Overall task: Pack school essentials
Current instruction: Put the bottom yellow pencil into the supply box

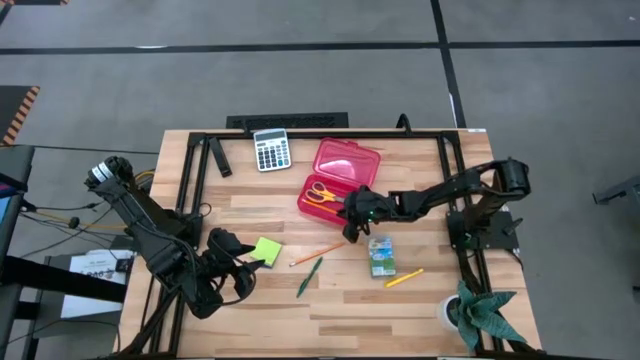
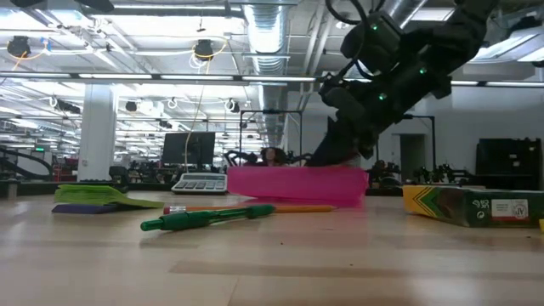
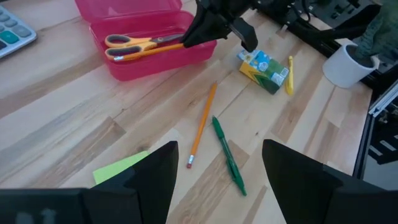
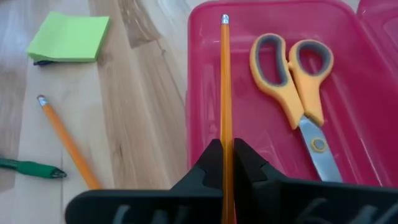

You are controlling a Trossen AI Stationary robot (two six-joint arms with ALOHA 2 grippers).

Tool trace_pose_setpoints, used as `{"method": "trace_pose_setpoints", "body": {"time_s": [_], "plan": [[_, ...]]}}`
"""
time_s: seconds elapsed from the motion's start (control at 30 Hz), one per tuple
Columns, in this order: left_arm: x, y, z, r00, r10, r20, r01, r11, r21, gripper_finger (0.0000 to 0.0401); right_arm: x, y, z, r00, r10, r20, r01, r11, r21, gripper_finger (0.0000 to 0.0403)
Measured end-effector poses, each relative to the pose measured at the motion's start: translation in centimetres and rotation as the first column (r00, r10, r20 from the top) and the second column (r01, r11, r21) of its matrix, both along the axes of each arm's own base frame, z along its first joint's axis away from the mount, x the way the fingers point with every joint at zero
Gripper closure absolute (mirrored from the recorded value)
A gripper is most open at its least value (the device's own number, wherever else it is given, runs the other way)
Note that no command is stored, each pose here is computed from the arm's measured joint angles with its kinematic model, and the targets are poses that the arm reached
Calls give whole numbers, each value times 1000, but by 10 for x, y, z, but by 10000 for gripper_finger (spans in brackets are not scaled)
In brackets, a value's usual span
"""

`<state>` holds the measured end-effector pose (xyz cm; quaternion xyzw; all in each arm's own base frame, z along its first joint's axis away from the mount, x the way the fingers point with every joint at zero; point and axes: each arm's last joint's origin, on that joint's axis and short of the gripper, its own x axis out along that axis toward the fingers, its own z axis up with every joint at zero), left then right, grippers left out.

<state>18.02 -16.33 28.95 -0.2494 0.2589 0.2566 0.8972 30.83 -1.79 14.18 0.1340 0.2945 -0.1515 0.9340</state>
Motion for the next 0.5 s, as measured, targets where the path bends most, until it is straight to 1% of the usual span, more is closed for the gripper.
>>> {"method": "trace_pose_setpoints", "body": {"time_s": [0.1,0.3,0.5], "plan": [[0,0,0,1000,0,0,0,1000,0,173,0,0,0,1000,7,4,-7,1000,9,383],[0,0,0,1000,0,-4,0,1000,4,173,-1,1,-2,1000,7,-21,-7,1000,21,354],[-1,1,0,1000,0,-9,0,1000,10,173,-2,-1,-2,1000,-7,-22,8,999,38,347]]}}
